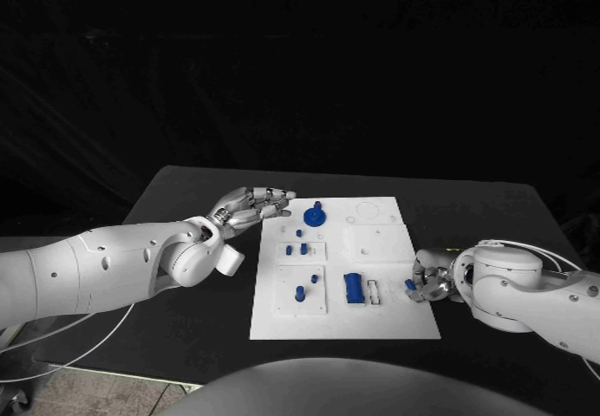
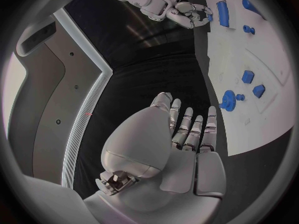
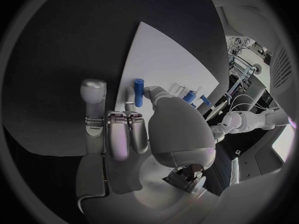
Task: Assemble the parts on the task board
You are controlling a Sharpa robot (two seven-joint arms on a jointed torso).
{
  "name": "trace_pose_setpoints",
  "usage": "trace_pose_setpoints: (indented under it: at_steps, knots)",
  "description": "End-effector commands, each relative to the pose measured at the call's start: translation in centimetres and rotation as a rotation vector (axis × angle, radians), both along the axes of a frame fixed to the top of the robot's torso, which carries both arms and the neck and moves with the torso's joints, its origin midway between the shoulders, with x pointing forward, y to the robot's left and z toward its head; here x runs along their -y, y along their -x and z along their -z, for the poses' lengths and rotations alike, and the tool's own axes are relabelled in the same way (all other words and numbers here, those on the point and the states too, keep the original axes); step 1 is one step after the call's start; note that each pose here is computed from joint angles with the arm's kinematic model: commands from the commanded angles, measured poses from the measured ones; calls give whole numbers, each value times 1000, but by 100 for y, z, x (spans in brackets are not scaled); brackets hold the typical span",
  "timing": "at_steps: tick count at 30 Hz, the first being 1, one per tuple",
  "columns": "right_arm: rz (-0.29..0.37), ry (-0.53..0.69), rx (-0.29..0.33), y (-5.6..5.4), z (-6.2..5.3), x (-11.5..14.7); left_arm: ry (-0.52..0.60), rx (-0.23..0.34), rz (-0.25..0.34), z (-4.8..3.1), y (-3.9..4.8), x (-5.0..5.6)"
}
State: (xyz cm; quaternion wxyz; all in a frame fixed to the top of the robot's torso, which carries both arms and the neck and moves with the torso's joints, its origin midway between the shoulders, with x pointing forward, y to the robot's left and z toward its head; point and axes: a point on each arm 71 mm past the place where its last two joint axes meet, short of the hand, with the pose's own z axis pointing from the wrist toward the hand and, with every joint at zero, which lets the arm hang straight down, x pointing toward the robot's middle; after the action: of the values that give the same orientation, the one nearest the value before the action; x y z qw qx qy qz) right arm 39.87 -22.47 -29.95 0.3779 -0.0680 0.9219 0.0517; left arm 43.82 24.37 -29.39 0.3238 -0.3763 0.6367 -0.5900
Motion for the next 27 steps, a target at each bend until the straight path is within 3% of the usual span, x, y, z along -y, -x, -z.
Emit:
trace_pose_setpoints:
  at_steps: [1, 9, 18, 27]
  knots:
    - [20, -22, -47, 55, 81, 25, 16, -15, 17, 4, 5, 23]
    - [131, -154, -112, 78, 73, 48, 15, -26, 18, 18, 5, 27]
    - [264, -295, -192, 16, -99, 47, 17, -37, 29, 36, 8, 56]
    - [329, -356, -269, -5, -116, -59, 17, -49, 38, 46, 11, 77]
